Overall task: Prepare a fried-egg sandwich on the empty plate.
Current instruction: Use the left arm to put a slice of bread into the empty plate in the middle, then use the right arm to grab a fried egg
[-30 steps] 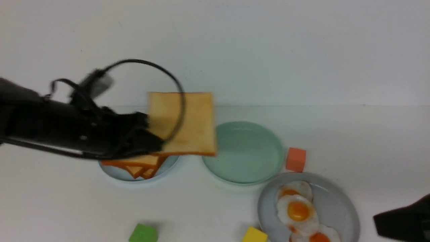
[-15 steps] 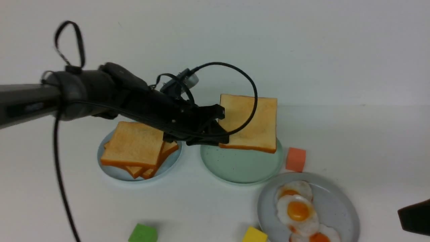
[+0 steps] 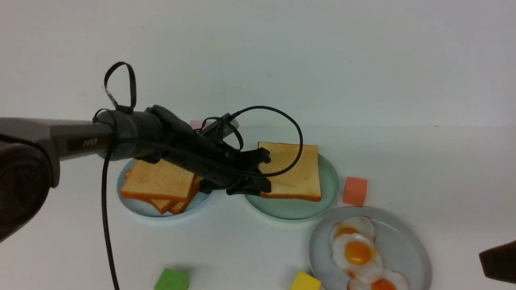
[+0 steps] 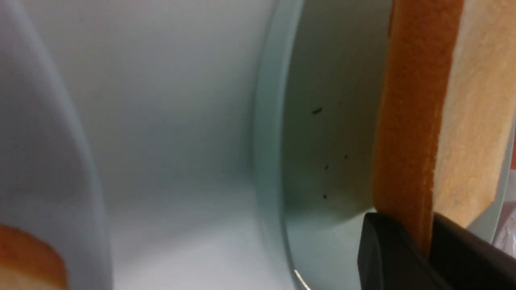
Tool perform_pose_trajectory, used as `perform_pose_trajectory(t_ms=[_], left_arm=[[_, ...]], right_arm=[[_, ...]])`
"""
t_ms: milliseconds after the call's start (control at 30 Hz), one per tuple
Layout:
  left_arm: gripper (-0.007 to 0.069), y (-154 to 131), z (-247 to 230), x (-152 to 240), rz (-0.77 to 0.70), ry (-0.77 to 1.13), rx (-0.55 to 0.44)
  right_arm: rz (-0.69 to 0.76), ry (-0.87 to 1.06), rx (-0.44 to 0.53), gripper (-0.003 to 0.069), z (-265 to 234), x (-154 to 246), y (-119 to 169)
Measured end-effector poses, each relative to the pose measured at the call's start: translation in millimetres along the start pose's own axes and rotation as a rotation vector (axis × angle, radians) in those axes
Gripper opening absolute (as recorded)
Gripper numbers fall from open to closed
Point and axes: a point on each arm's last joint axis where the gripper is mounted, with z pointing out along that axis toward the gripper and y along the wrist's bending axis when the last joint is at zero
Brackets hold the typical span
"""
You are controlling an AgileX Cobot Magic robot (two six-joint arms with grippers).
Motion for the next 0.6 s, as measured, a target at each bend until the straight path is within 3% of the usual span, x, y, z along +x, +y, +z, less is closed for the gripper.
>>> perform_pose_trajectory(t_ms=[167,300,433,600], left_arm=[[0.0188,0,0,2,0.004,0.024,0.001],[0.0361,-2,-2,5,0.022,0.065,0.003],[0.0484,-9,-14,4,0.035,0.063,-0.009],[0.0562,-22,-46,-3,0.08,0.061,-0.053]], right_arm=[[0.0,0.0,0.0,0.0241,0,0,0],[0.0,0.0,0.0,0.0241,0,0,0],[-0.004,-0.004,0.012,0.0241,0,0,-1],[0.048,-0.023,0.058,0.0263,1,-3,-6]])
